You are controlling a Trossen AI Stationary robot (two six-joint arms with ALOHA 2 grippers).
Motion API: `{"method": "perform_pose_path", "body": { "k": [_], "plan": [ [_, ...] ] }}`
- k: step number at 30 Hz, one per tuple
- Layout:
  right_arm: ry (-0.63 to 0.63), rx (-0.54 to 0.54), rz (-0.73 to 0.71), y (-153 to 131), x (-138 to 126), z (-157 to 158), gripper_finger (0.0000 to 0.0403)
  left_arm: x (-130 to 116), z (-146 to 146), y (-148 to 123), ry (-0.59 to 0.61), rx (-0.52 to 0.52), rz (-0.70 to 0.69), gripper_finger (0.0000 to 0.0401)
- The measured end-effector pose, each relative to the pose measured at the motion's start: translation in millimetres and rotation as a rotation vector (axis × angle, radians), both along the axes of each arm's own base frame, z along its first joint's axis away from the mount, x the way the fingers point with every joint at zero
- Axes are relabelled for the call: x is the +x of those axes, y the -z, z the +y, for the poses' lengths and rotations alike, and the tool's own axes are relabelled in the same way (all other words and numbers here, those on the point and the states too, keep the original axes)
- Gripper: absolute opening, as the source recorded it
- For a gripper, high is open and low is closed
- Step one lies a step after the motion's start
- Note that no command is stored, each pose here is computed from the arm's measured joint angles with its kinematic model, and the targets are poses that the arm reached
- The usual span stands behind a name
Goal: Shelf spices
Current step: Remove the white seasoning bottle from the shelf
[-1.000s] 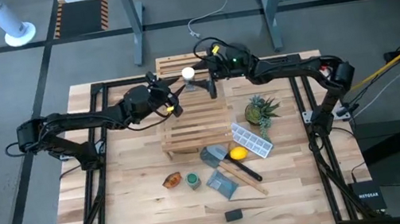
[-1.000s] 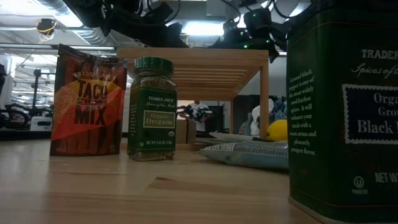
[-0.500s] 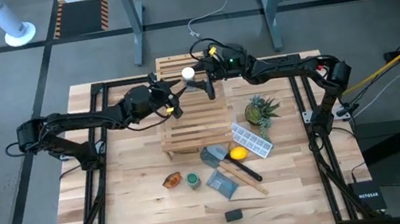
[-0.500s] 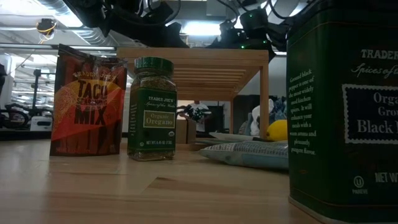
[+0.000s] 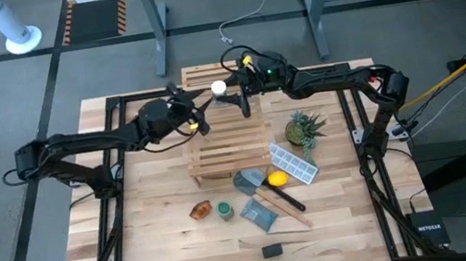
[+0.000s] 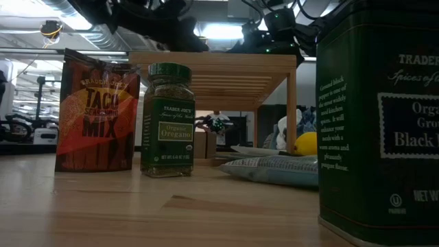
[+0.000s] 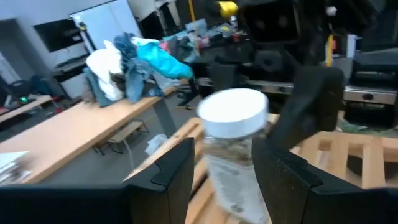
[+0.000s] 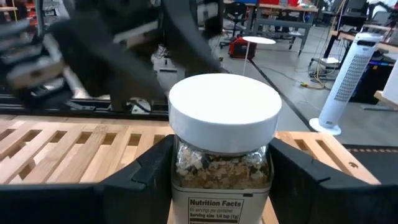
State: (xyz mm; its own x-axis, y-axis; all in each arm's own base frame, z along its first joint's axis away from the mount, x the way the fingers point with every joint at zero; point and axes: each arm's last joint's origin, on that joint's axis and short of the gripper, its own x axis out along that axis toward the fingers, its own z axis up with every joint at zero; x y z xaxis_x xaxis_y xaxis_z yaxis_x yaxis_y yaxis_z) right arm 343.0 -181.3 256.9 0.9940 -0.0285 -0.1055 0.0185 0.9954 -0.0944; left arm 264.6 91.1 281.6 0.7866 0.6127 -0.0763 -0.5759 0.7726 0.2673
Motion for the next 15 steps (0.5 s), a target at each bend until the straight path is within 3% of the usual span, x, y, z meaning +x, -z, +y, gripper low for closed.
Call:
{"method": "perform_pose_path", "body": {
  "k": [9, 15],
  "plan": [
    [-0.083, 0.035, 0.033, -38.1, -26.6, 18.3, 0.0203, -53.9, -21.4, -30.0, -0.052, -0.071, 0.036, 0.0155],
    [-0.168, 0.063, 0.059, -63.1, -41.2, 51.1, 0.0203, -91.9, -50.1, -39.4, -0.034, -0.14, 0.044, 0.0155]
  ]
}}
